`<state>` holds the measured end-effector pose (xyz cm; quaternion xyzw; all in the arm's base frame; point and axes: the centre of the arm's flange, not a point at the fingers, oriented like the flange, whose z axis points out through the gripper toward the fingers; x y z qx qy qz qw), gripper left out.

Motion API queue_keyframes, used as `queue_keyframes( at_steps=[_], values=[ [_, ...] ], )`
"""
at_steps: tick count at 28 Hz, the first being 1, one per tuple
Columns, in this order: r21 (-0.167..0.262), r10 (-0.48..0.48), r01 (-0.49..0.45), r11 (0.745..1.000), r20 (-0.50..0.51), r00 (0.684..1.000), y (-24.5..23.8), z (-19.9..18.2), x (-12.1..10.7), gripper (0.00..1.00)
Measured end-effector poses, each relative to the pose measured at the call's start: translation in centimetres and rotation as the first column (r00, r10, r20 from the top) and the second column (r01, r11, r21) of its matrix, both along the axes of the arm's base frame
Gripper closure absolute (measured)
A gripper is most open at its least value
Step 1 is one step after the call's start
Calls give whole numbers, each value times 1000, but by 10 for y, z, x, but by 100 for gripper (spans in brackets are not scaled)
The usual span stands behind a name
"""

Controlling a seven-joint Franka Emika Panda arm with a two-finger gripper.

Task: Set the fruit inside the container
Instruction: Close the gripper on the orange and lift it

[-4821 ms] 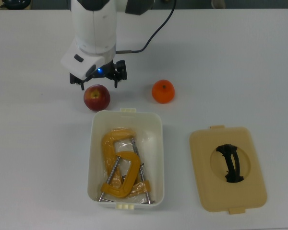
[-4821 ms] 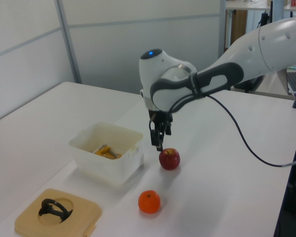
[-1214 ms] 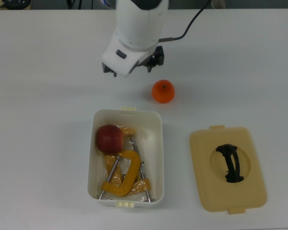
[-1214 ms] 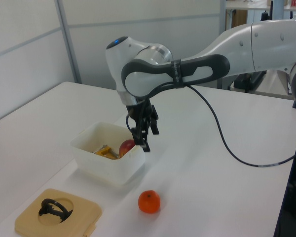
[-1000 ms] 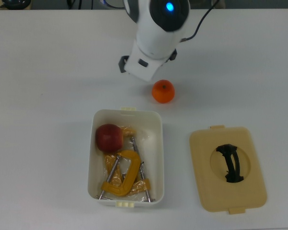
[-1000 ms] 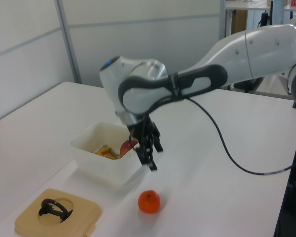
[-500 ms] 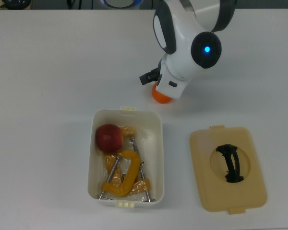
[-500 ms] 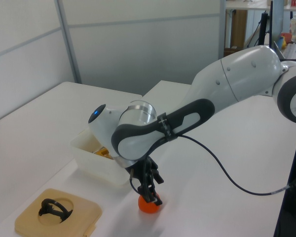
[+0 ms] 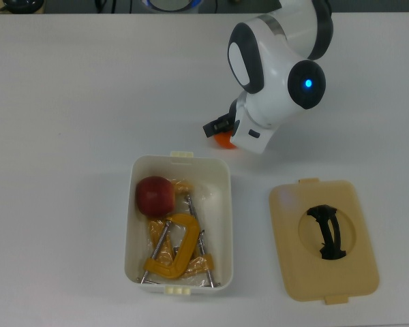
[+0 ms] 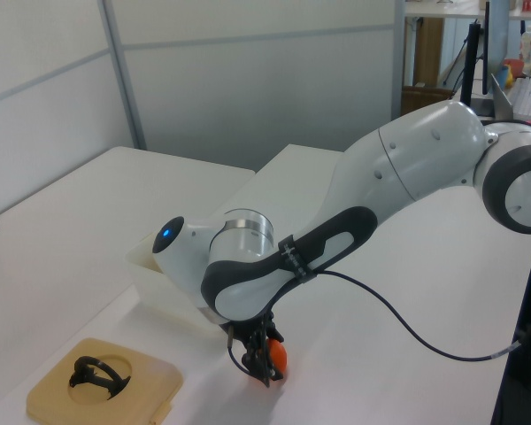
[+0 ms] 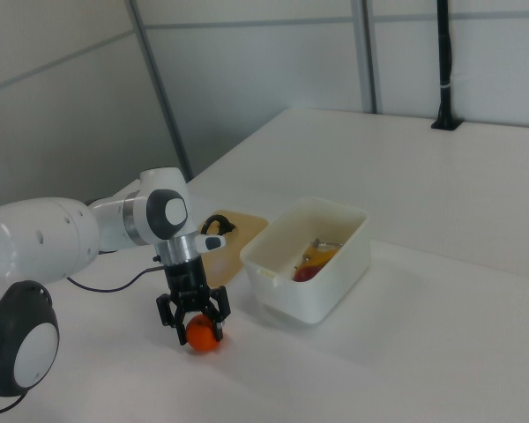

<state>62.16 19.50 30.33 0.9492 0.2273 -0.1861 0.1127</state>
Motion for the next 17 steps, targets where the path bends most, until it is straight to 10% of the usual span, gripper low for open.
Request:
queue_keyframes(
  at_steps=[11,17],
  values=[
    [2,0,0,1000,17,1000,2,8,3,22],
    [61,-54,47,997,118,991,-4,73,18,22]
  ],
)
